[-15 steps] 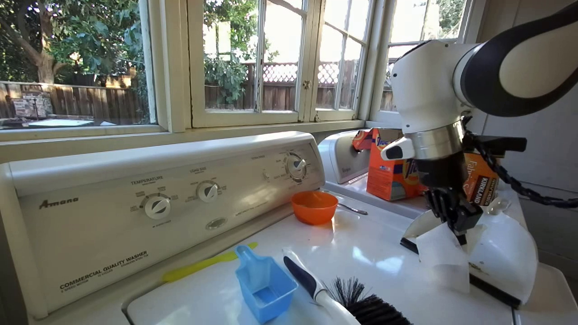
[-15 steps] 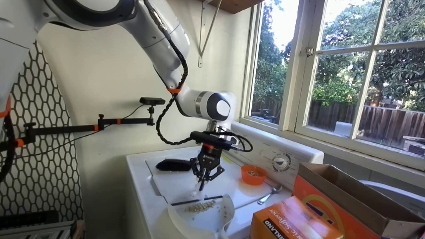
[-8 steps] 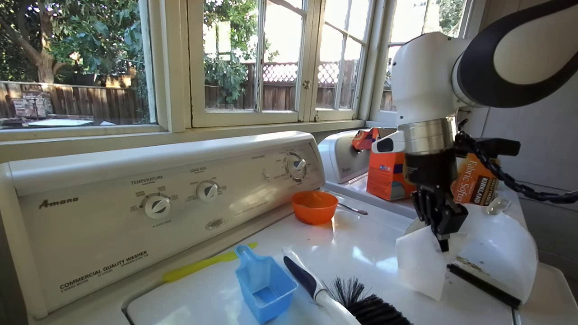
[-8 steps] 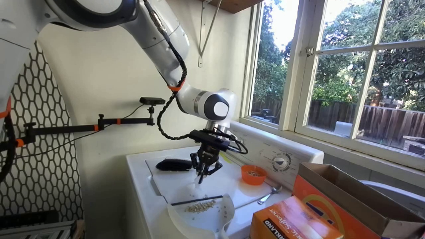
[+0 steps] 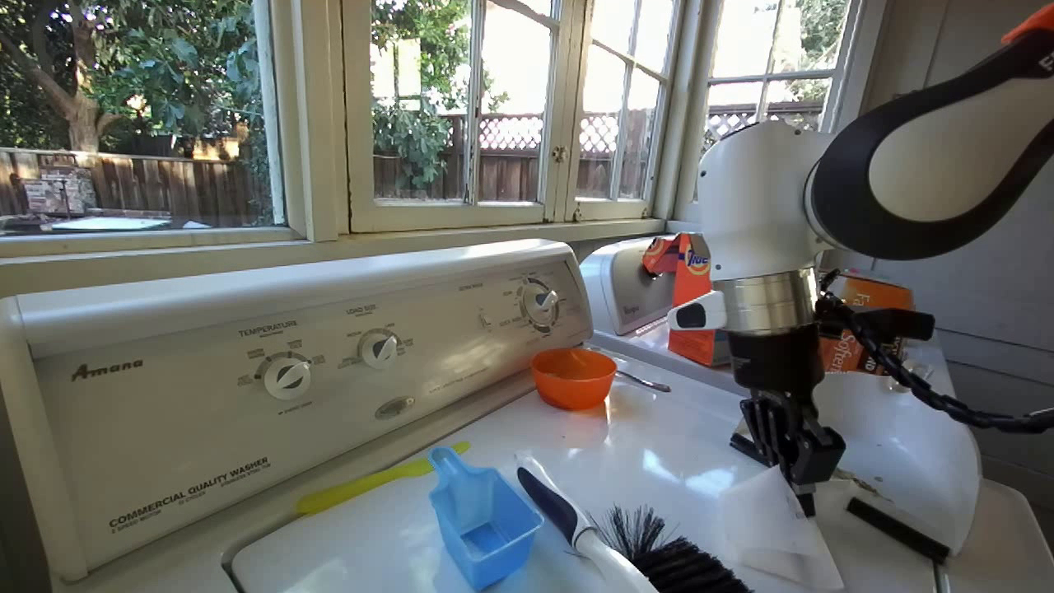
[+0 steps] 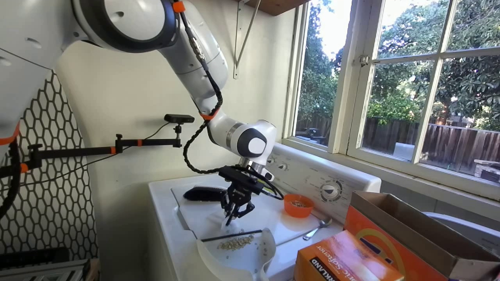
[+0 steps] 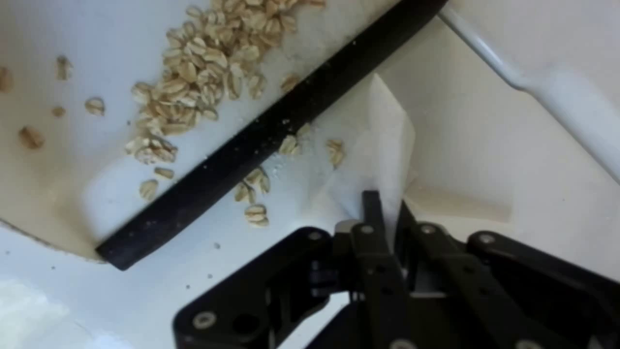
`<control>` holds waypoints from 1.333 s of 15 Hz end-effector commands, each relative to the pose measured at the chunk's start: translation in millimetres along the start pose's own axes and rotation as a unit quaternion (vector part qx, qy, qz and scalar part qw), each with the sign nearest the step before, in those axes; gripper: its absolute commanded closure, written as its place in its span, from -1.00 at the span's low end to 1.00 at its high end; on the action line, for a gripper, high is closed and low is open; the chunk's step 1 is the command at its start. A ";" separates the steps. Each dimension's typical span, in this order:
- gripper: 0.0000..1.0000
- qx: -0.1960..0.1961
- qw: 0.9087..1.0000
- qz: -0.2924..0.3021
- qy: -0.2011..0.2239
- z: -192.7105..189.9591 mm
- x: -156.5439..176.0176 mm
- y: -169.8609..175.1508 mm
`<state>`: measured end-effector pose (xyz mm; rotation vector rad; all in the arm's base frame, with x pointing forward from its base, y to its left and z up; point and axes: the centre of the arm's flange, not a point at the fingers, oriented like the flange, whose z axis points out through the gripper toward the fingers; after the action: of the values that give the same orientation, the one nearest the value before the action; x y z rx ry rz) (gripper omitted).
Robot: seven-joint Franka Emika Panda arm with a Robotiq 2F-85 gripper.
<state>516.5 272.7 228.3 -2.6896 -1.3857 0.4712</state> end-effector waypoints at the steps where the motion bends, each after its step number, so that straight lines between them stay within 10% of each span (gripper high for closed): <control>1: 0.95 -0.004 1.000 0.009 -0.028 8.9 -1.8 5.9; 20: 0.95 -0.052 0.994 0.045 -0.085 -14.4 -29.3 28.2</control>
<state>528.5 235.6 233.1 -2.8290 -1.3720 0.6327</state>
